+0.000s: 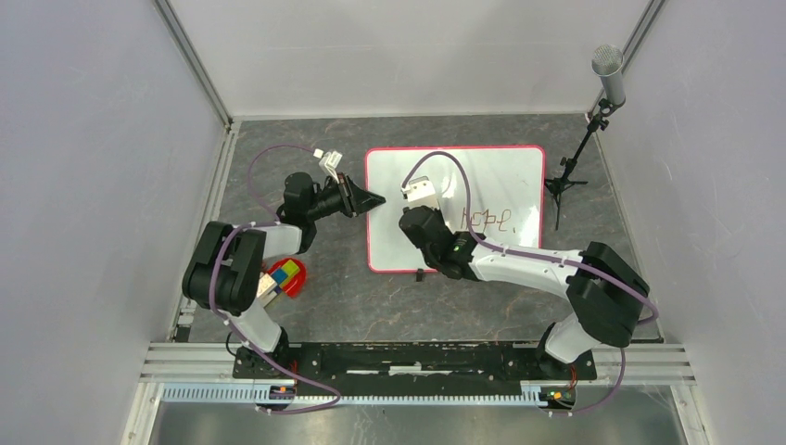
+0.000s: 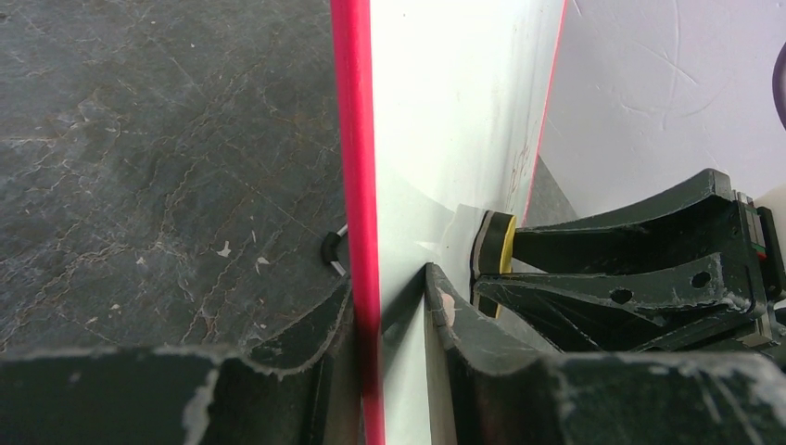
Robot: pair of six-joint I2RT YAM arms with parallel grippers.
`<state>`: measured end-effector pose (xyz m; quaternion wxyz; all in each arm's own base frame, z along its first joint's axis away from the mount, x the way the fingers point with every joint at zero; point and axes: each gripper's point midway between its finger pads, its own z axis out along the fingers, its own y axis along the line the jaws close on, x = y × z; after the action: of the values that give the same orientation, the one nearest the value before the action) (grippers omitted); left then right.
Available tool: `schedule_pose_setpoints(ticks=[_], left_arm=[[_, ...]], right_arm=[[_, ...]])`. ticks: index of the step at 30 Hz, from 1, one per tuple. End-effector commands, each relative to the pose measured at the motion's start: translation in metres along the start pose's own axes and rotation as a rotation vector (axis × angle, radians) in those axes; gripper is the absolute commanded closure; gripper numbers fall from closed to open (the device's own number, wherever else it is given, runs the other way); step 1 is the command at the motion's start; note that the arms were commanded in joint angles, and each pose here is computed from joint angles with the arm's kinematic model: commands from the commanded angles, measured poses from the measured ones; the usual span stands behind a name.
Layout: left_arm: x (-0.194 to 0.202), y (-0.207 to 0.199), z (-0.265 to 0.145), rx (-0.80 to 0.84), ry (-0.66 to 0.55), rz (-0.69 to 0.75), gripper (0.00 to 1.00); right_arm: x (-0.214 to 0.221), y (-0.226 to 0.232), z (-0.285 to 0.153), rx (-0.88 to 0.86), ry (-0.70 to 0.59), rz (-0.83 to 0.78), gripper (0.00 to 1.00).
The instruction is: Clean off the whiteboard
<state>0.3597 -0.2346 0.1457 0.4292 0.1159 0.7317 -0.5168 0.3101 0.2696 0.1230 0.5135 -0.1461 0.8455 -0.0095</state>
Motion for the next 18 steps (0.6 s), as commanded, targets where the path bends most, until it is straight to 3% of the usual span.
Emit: schedule_pose_setpoints(ticks=[1, 7, 11, 18], left_arm=[[-0.023, -0.003, 0.0, -0.025, -0.058, 0.135, 0.83], [-0.023, 0.007, -0.003, -0.088, -0.054, 0.157, 0.88], [-0.024, 0.012, -0.003, -0.114, -0.062, 0.158, 0.95], [-0.024, 0.019, -0.005, -0.151, -0.059, 0.167, 0.98]], right_arm=[[-0.006, -0.007, 0.004, 0.026, -0.03, 0.051, 0.67], [0.008, -0.06, 0.006, 0.135, -0.045, 0.097, 0.7], [0.039, -0.119, 0.004, 0.255, -0.02, 0.143, 0.7], [0.086, -0.198, -0.002, 0.392, 0.028, 0.247, 0.7]])
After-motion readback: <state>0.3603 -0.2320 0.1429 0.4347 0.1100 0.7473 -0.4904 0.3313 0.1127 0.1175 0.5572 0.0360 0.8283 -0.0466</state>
